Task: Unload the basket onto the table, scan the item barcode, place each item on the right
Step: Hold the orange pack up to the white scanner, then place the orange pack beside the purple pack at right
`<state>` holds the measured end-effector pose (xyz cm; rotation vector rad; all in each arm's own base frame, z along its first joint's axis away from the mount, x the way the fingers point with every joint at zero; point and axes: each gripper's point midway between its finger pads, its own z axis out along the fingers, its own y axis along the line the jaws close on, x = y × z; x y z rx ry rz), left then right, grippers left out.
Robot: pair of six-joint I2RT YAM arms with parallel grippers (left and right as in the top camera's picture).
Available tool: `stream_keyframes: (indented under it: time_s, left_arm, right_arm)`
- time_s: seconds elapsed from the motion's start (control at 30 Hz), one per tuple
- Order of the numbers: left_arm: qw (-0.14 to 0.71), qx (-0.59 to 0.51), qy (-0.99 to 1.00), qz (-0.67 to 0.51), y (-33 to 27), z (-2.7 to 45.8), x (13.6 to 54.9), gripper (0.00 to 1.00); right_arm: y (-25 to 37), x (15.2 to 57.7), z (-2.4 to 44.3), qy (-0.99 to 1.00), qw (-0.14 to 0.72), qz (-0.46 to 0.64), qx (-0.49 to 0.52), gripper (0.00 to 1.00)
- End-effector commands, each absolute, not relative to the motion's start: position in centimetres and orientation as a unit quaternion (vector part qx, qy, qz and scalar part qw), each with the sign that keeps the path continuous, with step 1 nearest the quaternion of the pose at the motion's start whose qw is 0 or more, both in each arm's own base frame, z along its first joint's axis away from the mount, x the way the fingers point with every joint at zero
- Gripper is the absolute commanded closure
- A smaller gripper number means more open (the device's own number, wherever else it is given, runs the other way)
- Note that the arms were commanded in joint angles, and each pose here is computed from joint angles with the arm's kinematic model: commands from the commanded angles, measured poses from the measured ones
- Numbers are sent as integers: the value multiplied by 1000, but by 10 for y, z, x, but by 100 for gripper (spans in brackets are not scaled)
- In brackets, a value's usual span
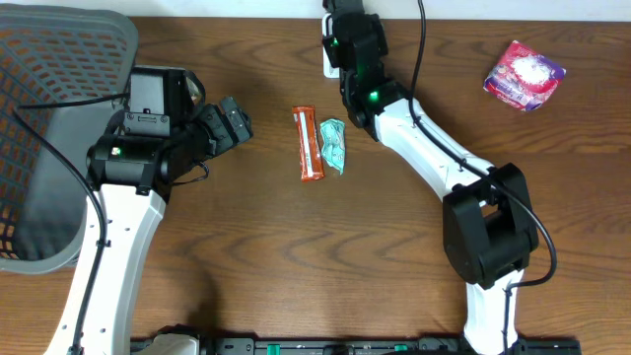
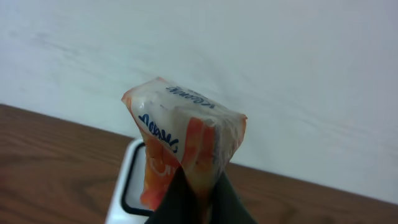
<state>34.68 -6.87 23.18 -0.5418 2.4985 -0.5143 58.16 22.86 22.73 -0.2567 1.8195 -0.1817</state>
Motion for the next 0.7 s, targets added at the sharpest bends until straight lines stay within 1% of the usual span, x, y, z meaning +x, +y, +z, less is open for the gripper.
stream_keyframes:
  time_s: [0.0,0.1,0.17,0.27,0.33,0.37,0.43,0.5,0.67]
  left_arm:
    - [266,-202,923,-191,-67,234,347,2]
    - [266,-202,923,-191,-67,234,347,2]
    - [266,-202,923,-191,-67,234,347,2]
    - [266,-202,923,-191,-67,234,347,2]
    - [266,-202,923,-191,-67,234,347,2]
    - [266,-202,923,-191,-67,234,347,2]
    - [266,-202,923,-191,-67,234,347,2]
    - [266,-202,923,-191,-67,234,347,2]
    - [266,-202,923,-191,-67,234,347,2]
  right_arm:
    - [233,591,191,806,580,-39,-111,97]
    - [225,594,169,830,547,-30,-101,98]
    - [226,597,164,844,524,7,-114,98]
    - [216,605,186,850,520,27,-86,99]
    - [213,609,202,847,522,42,-85,99]
    - [214,613,217,845,524,60,-90,99]
    - [211,614,221,848,519,67,-84,99]
    - [209,613,212,861,499,67,-77,99]
    - [213,613,151,891,440,54,-96,99]
